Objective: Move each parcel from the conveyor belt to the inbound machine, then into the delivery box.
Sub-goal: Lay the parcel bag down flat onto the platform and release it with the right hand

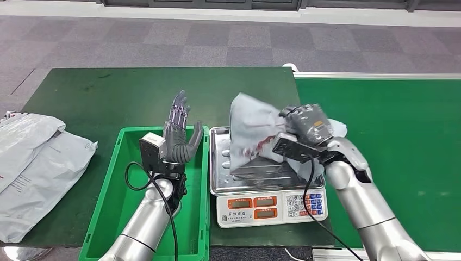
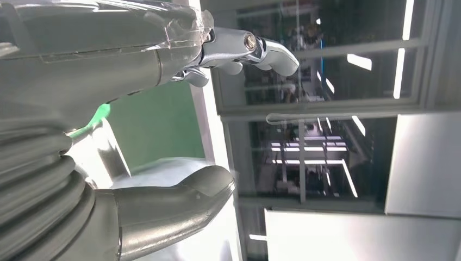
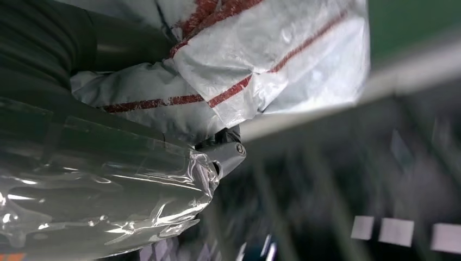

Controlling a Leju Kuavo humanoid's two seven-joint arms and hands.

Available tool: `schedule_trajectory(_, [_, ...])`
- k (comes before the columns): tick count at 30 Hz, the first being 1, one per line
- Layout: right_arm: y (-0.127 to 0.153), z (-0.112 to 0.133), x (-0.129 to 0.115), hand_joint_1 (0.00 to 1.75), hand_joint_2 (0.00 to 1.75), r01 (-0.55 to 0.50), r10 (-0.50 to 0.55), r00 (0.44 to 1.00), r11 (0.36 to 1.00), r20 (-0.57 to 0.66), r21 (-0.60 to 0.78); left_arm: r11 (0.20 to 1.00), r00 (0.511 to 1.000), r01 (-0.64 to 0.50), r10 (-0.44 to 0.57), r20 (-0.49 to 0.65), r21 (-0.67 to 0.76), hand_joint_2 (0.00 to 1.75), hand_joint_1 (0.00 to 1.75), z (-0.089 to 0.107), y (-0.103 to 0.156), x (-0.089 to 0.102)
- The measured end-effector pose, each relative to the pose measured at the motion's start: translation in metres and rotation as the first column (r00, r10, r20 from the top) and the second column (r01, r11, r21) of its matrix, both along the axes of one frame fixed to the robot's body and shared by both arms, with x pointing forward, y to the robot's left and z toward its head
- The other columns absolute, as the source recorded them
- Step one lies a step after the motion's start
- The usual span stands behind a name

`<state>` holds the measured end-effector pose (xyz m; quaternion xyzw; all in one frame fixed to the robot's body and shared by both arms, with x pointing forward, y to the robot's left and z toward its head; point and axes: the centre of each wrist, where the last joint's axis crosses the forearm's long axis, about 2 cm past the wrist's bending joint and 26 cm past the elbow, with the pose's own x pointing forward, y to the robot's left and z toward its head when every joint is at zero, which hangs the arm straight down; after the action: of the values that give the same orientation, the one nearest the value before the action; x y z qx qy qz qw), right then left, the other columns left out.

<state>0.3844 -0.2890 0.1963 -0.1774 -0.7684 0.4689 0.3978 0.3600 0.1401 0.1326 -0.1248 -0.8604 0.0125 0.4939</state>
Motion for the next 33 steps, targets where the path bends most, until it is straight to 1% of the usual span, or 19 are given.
schedule_trajectory(2, [0.008, -0.017, 0.005, 1.75, 1.75, -0.071, 0.067, 0.991, 0.997, -0.112, -0.027, 1.000, 1.000, -0.001, 0.001, -0.003, 0.006, 1.75, 0.00, -0.002, 0.000, -0.002])
schedule_trajectory(4, [0.012, -0.027, 0.009, 1.75, 1.75, -0.112, 0.101, 0.973, 0.993, -0.208, -0.041, 1.000, 1.000, 0.000, 0.000, -0.007, 0.009, 1.75, 0.00, -0.003, -0.001, -0.003])
schedule_trajectory(6, [0.015, -0.031, 0.015, 1.75, 1.75, -0.118, 0.095, 0.955, 0.991, -0.281, -0.065, 1.000, 1.000, -0.002, 0.002, -0.009, 0.011, 1.75, 0.00, -0.004, -0.002, -0.004])
schedule_trajectory(10, [0.019, -0.030, 0.027, 1.75, 1.75, -0.088, 0.029, 0.926, 0.986, -0.377, -0.141, 1.000, 1.000, -0.006, 0.007, -0.017, 0.017, 1.75, 0.00, -0.006, -0.003, -0.005])
schedule_trajectory(13, [0.019, -0.033, 0.030, 1.75, 1.75, -0.094, 0.034, 0.921, 0.986, -0.389, -0.138, 1.000, 1.000, -0.003, 0.004, -0.025, 0.015, 1.75, 0.00, -0.008, -0.003, -0.005])
schedule_trajectory(17, [0.016, -0.041, 0.028, 1.75, 1.75, -0.127, 0.101, 0.929, 0.991, -0.355, -0.050, 1.000, 0.999, 0.007, -0.007, -0.032, 0.011, 1.75, 0.00, -0.009, -0.004, -0.006])
schedule_trajectory(22, [0.016, -0.045, 0.026, 1.75, 1.75, -0.131, 0.110, 0.928, 0.991, -0.356, -0.036, 1.000, 0.999, 0.011, -0.011, -0.032, 0.012, 1.75, 0.00, -0.009, -0.004, -0.006])
schedule_trajectory(23, [0.015, -0.045, 0.026, 1.71, 1.75, -0.131, 0.110, 0.928, 0.991, -0.357, -0.036, 1.000, 0.999, 0.011, -0.011, -0.032, 0.012, 1.75, 0.00, -0.009, -0.004, -0.006])
schedule_trajectory(26, [0.015, -0.047, 0.026, 0.41, 1.75, -0.136, 0.120, 0.932, 0.991, -0.341, -0.023, 1.000, 0.999, 0.014, -0.014, -0.031, 0.013, 1.75, 0.00, -0.009, -0.005, -0.006])
schedule_trajectory(27, [0.015, -0.048, 0.025, 0.00, 1.75, -0.139, 0.130, 0.938, 0.990, -0.322, -0.006, 1.000, 0.999, 0.017, -0.017, -0.031, 0.015, 1.75, 0.00, -0.009, -0.005, -0.006])
schedule_trajectory(29, [0.015, -0.053, 0.021, 0.00, 1.75, -0.149, 0.158, 0.953, 0.987, -0.257, 0.052, 1.000, 0.999, 0.024, -0.023, -0.030, 0.017, 1.75, 0.00, -0.009, -0.007, -0.006])
schedule_trajectory(33, [0.022, -0.060, 0.007, 0.00, 1.75, -0.166, 0.185, 0.980, 0.964, -0.076, 0.207, 0.999, 0.999, 0.034, -0.033, -0.026, 0.022, 1.75, 0.00, -0.006, -0.009, -0.003])
